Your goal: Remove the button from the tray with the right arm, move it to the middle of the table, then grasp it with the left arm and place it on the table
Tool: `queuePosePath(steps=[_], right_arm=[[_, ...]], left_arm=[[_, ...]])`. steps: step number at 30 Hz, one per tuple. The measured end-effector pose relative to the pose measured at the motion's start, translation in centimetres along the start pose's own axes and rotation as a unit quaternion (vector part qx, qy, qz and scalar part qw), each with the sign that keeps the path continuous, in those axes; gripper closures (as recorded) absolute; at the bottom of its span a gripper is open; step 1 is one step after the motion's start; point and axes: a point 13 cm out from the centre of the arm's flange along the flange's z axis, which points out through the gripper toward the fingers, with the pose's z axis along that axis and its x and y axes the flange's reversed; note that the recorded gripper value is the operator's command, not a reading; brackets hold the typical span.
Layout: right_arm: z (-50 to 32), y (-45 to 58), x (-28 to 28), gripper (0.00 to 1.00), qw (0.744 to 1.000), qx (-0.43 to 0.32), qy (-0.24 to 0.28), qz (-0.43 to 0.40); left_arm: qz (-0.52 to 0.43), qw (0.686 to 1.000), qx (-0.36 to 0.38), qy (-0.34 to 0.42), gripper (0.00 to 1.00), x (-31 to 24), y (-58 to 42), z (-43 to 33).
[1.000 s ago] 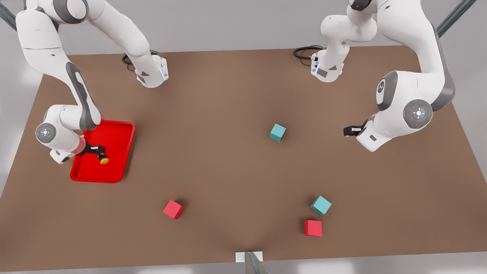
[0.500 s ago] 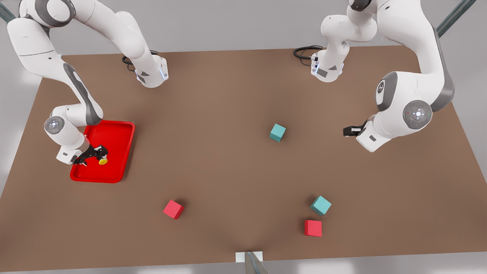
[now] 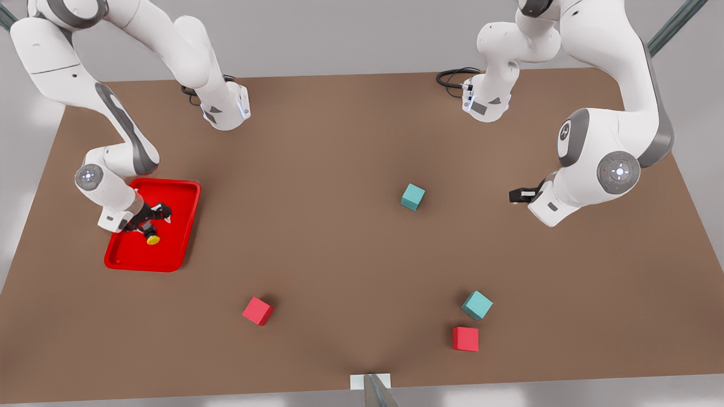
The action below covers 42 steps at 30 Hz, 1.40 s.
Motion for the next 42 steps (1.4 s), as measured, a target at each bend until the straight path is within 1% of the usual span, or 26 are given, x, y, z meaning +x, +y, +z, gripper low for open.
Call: queuePosePath(steps=[2,9,12,17,25,31,36,42], right_arm=[[0.1,-0.2,1.5,0.00,1.000,-0.004,0.007,0.012],[1.3,-2.1,4.1,0.00,0.999,-0.002,0.028,0.035],[2.5,-2.2,4.6,0.00,0.999,0.000,0.042,0.032],[3.5,-3.2,4.1,0.00,0.999,0.004,0.043,0.032],[5.2,-3.5,6.9,0.00,0.998,0.003,0.062,0.033],[5.3,-3.6,7.5,0.00,0.997,0.004,0.066,0.036],[5.3,-5.0,6.6,0.00,0.998,0.014,0.061,0.030],[6.1,-5.7,5.7,0.00,0.999,0.007,0.050,-0.002]], left_arm=[[0.004,1.000,-0.001,0.001,0.00,0.0,-0.5,0.2],[0.006,1.000,-0.002,0.002,0.00,-0.1,-0.7,0.3],[0.005,1.000,-0.001,0.003,0.00,-0.1,-0.7,0.4],[0.004,1.000,-0.001,0.004,0.00,-0.2,-0.6,0.6],[0.004,1.000,-0.001,0.005,0.00,-0.2,-0.6,0.6],[0.004,1.000,-0.001,0.005,0.00,-0.3,-0.6,0.7],[-0.011,1.000,0.003,0.002,0.00,-0.7,1.1,0.6],[-0.023,1.000,0.008,0.003,0.00,-1.0,2.4,0.9]])
